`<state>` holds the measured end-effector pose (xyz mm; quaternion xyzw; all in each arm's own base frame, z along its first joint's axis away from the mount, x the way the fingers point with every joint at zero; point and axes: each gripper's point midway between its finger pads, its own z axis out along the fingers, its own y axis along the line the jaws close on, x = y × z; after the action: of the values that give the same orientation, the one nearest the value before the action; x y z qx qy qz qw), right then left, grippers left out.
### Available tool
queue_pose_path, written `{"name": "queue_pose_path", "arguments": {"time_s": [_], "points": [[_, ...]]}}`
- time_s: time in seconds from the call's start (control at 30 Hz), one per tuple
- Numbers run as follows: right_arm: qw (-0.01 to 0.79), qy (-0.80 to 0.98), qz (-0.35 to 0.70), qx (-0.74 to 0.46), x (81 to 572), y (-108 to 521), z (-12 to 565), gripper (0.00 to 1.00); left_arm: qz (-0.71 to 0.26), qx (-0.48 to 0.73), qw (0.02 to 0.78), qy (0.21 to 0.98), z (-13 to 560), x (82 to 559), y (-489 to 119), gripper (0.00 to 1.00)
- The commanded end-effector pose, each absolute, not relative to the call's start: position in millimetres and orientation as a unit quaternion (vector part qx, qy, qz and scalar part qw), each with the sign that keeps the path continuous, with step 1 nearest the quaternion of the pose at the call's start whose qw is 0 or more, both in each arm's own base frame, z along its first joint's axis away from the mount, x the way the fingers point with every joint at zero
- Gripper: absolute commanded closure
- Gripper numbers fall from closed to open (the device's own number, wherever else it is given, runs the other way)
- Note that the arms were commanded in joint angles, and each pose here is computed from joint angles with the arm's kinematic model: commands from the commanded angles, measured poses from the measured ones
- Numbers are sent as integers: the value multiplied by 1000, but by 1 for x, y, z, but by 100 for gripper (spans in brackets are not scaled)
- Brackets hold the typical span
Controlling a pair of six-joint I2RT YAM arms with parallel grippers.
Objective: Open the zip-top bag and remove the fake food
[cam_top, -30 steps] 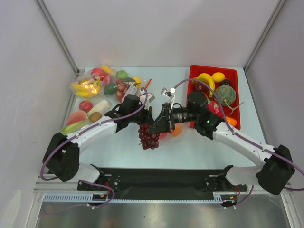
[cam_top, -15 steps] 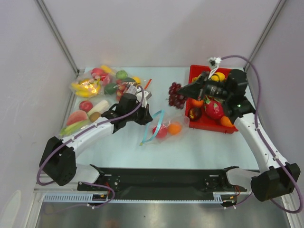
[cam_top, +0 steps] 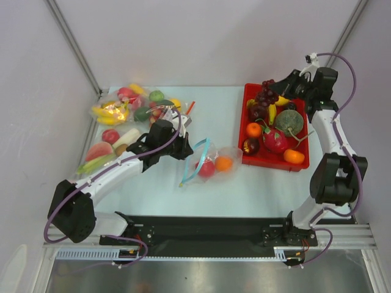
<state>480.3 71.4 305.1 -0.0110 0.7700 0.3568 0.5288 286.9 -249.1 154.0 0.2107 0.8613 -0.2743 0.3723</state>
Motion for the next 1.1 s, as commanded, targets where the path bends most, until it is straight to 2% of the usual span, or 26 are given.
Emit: {"name": "queue_pose_path", "arguments": {"time_s": [0.0,0.33,0.7,0.87,0.9,0.97,1.0,1.07], "points": [[585,760,282,28,518,24,324,100,-270,217,398,849,169,290,-244,100],[580,787,167,126,564,-66,270,100,-270,219,394,851,165,289,-243,100],[559,809,107,145,591,-93,226,100,-269,220,391,852,165,287,-242,100],[528,831,73,159,589,-99,198,100,-270,221,390,852,166,287,-243,100],[520,836,72,160,587,-98,193,90,-269,221,390,853,165,287,-242,100],[516,839,71,159,585,-97,190,78,-270,222,390,852,167,287,-243,100],[513,841,71,159,583,-96,190,65,-271,222,390,852,167,286,-243,100],[514,840,76,154,582,-93,194,53,-273,223,389,851,168,286,-244,100]]}}
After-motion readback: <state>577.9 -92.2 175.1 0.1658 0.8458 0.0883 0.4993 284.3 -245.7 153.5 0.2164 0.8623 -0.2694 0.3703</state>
